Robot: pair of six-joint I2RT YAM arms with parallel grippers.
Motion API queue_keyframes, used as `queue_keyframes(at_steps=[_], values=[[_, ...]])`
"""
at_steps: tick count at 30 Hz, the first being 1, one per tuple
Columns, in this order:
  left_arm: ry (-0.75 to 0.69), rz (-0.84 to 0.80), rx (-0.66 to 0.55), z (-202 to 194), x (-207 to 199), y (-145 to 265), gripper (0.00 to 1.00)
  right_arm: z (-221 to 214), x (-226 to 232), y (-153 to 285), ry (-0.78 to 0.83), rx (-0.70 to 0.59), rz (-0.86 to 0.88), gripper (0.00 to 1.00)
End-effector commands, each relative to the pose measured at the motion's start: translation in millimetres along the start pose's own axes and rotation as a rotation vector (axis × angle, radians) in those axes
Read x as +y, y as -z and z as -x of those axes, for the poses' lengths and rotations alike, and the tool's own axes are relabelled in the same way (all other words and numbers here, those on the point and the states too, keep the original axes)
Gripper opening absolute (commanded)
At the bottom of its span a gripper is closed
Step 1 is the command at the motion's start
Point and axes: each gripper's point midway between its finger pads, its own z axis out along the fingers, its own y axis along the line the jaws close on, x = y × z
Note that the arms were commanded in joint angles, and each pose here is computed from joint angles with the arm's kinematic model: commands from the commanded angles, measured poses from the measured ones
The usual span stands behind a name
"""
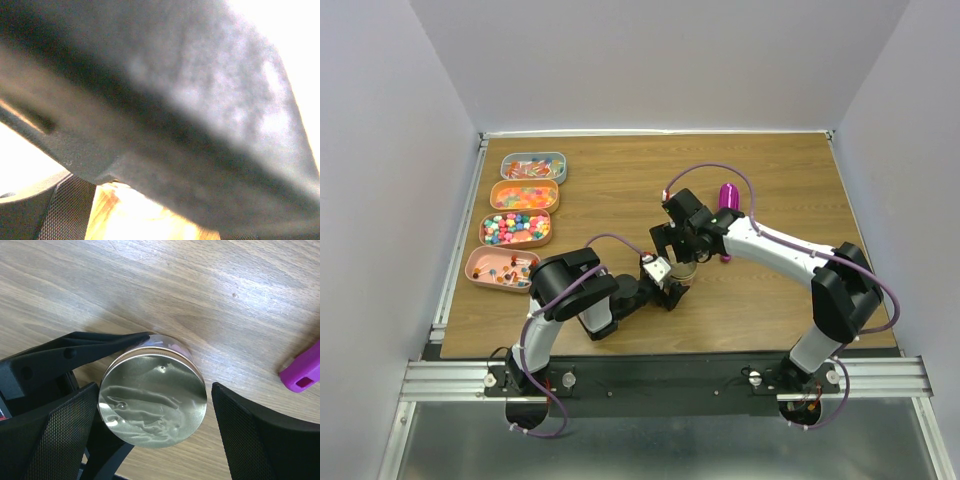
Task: Pack the candies
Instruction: Screw the bottle lid onto the packing bottle.
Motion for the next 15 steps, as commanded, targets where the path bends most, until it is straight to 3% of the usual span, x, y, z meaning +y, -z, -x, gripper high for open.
queue_keyframes(at_steps=[1, 7, 15], values=[[0.138, 0.09, -0.451, 94.4, 29.4, 16.3, 0.78, 9.7, 73.5, 45.7, 0.049, -0.047, 0.349, 1.0], [0.148, 0.084, -0.445, 91.9, 29.1, 15.2, 0.8, 4.2, 59.9, 40.4, 0.046, -0.058, 0.282, 0.99], [0.163, 0.093, -0.452, 93.1, 31.0, 14.5, 0.8, -5.4, 52.2, 36.3, -0.094, -0.045, 0.225, 0.69]])
